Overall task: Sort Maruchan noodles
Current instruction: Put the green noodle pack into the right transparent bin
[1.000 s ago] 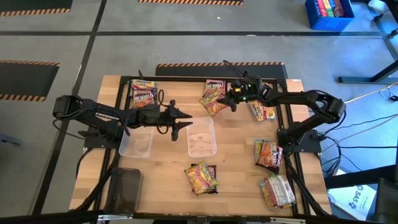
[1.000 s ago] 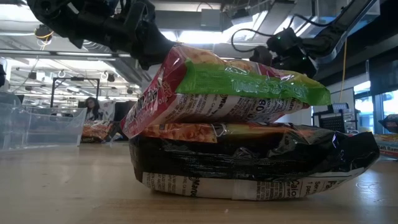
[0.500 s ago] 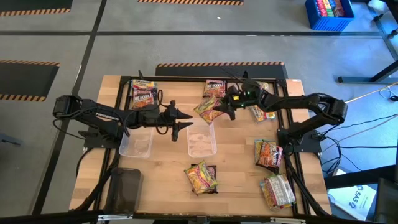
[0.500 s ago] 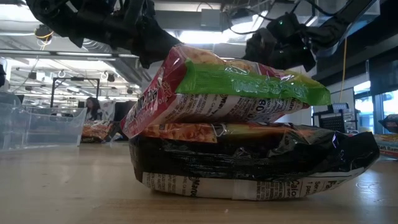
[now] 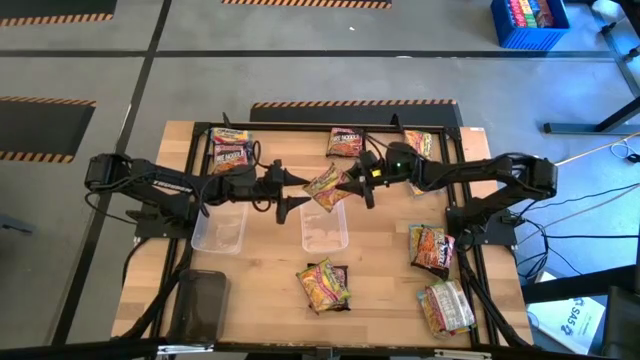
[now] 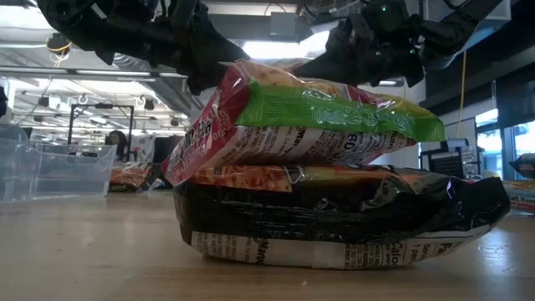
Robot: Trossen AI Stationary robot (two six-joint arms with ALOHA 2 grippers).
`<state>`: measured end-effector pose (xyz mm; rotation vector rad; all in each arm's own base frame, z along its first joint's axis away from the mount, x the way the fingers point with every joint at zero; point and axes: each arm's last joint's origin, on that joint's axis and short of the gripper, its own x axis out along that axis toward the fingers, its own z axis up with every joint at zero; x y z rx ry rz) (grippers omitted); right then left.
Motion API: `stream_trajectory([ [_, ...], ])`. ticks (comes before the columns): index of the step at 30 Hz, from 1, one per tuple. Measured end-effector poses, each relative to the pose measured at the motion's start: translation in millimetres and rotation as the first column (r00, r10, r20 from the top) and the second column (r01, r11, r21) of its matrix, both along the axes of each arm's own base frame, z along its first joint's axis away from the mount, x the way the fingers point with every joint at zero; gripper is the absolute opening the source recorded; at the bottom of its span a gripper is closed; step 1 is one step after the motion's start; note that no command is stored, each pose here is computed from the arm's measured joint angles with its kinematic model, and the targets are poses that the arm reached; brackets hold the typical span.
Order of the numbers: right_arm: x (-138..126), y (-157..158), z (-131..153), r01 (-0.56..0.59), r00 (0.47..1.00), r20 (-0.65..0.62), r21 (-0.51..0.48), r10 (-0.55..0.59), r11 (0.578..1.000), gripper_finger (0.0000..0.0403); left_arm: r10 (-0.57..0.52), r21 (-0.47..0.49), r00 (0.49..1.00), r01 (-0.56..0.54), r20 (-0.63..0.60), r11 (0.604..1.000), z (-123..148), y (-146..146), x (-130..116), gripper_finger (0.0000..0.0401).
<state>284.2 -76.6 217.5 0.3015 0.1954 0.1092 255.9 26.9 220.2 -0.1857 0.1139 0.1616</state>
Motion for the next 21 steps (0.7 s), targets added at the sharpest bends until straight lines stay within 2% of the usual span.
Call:
stream_trajectory([
  [4, 2.7, 8.9, -0.2, -0.003, 1.000, 0.000, -0.028, 0.003, 1.000, 0.0129, 0.023, -0.029, 1.000, -0.023, 0.006, 0.999, 0.3, 4.6, -0.4, 0.0278],
  [8, 3.9, 14.0, -0.2, -0.017, 1.000, 0.001, -0.036, 0.017, 0.999, 0.0129, 0.002, -0.051, 1.000, -0.001, 0.022, 0.999, 3.8, 7.0, -2.7, 0.0279],
  [13, 3.8, 13.7, -0.5, -0.015, 1.000, -0.002, -0.038, 0.015, 0.999, 0.0129, -0.007, -0.048, 0.997, 0.011, 0.077, 0.999, 20.8, 8.5, -14.5, 0.0276],
  [17, 4.2, 15.3, -0.3, -0.020, 1.000, 0.001, -0.042, 0.020, 0.999, 0.0129, 0.015, -0.053, 0.999, -0.012, 0.052, 0.999, 24.9, 12.3, -22.8, 0.0276],
  [21, 6.6, 24.8, -0.2, -0.016, 1.000, 0.005, -0.081, 0.017, 0.997, 0.0129, 0.006, -0.064, 0.999, -0.004, 0.032, 0.998, 18.8, 12.8, -17.9, 0.0276],
])
